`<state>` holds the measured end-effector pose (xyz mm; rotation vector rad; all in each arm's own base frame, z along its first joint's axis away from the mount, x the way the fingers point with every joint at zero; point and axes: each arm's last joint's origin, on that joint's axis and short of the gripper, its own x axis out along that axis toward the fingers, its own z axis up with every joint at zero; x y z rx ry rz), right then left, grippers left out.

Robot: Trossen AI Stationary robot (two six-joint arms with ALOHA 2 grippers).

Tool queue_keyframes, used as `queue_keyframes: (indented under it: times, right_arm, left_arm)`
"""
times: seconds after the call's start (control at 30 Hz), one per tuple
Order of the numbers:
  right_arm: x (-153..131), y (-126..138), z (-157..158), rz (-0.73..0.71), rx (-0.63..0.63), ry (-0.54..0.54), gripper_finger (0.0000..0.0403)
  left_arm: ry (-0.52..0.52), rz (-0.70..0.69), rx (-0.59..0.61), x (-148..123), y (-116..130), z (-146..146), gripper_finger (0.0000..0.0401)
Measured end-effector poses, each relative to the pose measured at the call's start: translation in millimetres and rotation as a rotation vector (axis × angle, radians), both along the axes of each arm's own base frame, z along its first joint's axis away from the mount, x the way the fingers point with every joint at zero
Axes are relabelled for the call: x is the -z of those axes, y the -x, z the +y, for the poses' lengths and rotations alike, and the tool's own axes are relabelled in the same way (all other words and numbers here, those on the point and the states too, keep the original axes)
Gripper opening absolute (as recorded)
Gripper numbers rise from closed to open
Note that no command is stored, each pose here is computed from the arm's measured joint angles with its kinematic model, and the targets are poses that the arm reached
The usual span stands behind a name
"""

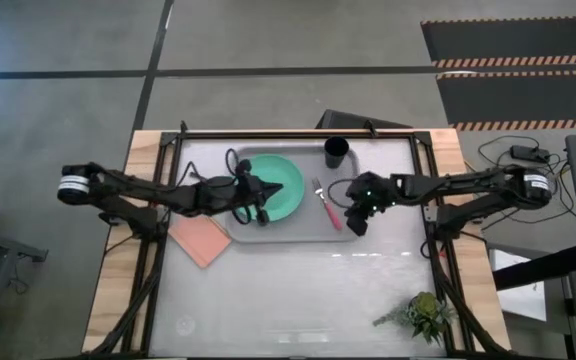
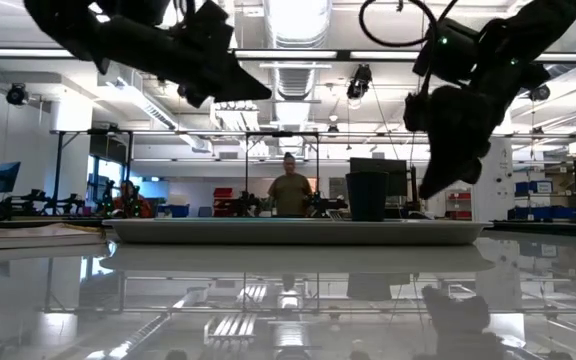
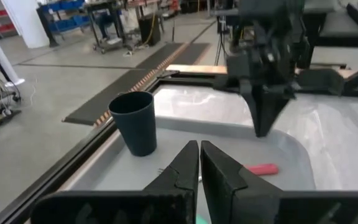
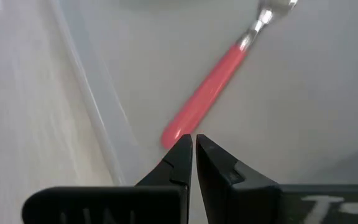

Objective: Pick and place plate/cup/fork/spoon on tray
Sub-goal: Put the pink fork on the gray serving tray to the right of the green plate

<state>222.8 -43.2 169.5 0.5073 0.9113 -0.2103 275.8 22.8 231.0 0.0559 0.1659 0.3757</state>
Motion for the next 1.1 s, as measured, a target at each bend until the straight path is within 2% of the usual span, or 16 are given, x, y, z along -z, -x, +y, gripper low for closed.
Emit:
queue_keyframes:
  times: [0.27,0.43,0.9,1.1]
  right_arm:
    - [30,-12,10,0.147,0.002,-0.012,0.0013]
    - [39,-24,9,0.172,-0.005,-0.017,0.0013]
    - [22,-61,3,0.080,-0.085,0.047,0.0013]
    - [21,-62,5,0.080,-0.100,0.050,0.0013]
  left_arm:
    - [-0.001,-0.018,0.000,8,9,0,0.0000]
    - [-0.001,-0.017,0.000,8,9,0,0.0000]
    - [0.000,-0.008,0.000,9,9,0,0.0000]
    - [0.043,0.154,-0.009,24,14,-1,0.0000]
